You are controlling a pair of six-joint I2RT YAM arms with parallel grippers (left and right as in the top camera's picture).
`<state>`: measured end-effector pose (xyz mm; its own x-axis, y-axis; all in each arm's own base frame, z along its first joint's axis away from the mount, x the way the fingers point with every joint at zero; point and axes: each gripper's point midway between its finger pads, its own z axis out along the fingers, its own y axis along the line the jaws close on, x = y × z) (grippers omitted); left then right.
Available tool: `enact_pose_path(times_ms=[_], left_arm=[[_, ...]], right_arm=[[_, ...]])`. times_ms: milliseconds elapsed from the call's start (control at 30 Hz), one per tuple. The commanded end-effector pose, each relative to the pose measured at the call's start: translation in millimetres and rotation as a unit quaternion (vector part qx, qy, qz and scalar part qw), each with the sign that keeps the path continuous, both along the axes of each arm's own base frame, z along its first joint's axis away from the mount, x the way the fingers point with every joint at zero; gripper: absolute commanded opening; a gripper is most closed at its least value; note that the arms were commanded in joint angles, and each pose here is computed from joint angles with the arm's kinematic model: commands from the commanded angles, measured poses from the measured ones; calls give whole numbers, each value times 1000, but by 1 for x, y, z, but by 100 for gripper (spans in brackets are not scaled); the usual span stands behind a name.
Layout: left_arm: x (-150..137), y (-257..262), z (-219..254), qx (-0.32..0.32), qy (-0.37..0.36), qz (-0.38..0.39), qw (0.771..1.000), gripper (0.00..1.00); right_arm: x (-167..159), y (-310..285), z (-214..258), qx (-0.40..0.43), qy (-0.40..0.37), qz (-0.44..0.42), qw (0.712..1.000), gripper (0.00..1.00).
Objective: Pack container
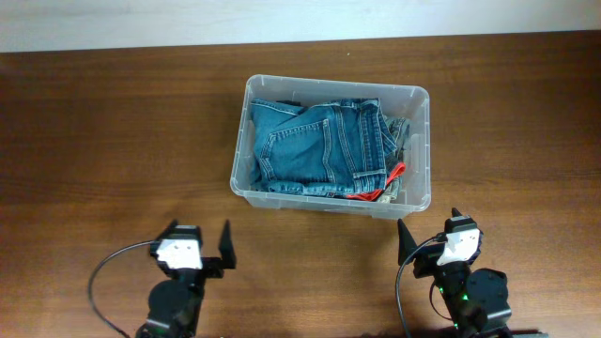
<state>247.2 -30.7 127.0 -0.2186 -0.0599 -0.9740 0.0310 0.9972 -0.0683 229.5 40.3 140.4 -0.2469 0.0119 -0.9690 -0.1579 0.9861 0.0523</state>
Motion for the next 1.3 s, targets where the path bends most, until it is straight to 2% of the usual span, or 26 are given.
enact_pose_path(times_ms=[0,133,233,500,1267], left_arm=[[1,37,8,-5,-18,77,997,100],[-9,87,29,-8,-65,178,982,100],[-14,102,35,-8,-80,208,975,100],[-6,73,35,-13,-83,149,985,100],[-6,72,35,-13,-83,147,986,100]], right_arm=[[1,-9,-2,5,2,-20,1000,98],[2,-27,-2,5,2,-59,998,98],[3,-36,-2,5,2,-79,997,98],[3,-42,-2,5,2,-91,996,98],[3,-42,-1,5,0,-90,996,98]])
